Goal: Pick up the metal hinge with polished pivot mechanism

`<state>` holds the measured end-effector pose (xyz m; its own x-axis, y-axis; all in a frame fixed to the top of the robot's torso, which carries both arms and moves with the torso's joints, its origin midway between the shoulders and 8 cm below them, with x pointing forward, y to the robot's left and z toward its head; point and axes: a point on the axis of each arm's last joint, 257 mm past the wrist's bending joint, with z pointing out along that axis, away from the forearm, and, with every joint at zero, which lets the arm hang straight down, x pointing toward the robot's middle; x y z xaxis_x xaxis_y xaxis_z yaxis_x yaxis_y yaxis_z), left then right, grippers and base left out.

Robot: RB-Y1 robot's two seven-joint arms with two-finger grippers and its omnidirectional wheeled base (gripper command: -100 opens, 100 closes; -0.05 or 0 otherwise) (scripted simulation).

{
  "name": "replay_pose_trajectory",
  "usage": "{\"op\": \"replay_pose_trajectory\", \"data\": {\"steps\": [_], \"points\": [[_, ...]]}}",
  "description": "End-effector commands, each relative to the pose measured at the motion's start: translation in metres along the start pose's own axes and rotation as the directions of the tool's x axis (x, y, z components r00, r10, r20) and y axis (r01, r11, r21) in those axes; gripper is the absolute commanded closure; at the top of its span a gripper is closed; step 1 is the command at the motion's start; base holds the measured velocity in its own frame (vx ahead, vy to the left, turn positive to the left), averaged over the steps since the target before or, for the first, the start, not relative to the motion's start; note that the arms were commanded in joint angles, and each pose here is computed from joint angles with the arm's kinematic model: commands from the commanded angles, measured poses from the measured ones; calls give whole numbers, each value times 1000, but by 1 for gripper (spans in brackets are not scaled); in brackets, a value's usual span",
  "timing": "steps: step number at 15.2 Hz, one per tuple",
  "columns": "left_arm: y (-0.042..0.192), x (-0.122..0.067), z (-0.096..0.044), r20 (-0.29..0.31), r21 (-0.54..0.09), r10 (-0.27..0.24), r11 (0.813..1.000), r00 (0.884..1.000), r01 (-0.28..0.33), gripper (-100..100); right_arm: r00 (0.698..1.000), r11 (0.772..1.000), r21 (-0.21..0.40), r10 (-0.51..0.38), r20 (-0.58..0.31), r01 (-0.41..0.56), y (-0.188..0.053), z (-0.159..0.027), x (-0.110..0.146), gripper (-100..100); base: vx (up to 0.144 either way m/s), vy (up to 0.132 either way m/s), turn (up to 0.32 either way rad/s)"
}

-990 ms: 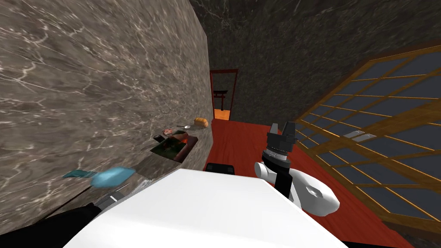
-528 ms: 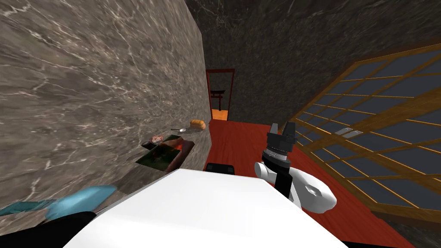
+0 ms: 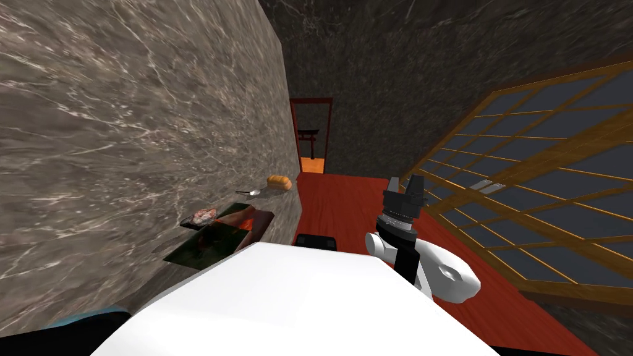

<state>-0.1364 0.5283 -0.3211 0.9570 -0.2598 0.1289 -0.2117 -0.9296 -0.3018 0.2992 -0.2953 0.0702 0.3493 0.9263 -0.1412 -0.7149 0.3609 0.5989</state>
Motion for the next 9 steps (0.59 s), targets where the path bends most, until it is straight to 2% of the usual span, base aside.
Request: {"op": "replay_pose_trajectory", "data": {"steps": [1,3,5,6,8,9], "points": [[13,-20,-6,51,-48,-58,997,997,60,-100,1000,1000,0,0,0,0,0,0,0,0,92,20,-80],[13,-20,-6,51,-48,-58,997,997,60,-100,1000,1000,0,0,0,0,0,0,0,0,63,22,-49],[33,-48,-17,123,-104,-129,984,984,142,-100,1000,1000,0,0,0,0,0,0,0,0,81,13,-102],[33,-48,-17,123,-104,-129,984,984,142,-100,1000,1000,0,0,0,0,0,0,0,0,113,32,-95],[49,-69,-28,181,-143,-182,967,967,209,-100,1000,1000,0,0,0,0,0,0,0,0,108,50,-100],[49,-69,-28,181,-143,-182,967,967,209,-100,1000,1000,0,0,0,0,0,0,0,0,89,56,-77]]}}
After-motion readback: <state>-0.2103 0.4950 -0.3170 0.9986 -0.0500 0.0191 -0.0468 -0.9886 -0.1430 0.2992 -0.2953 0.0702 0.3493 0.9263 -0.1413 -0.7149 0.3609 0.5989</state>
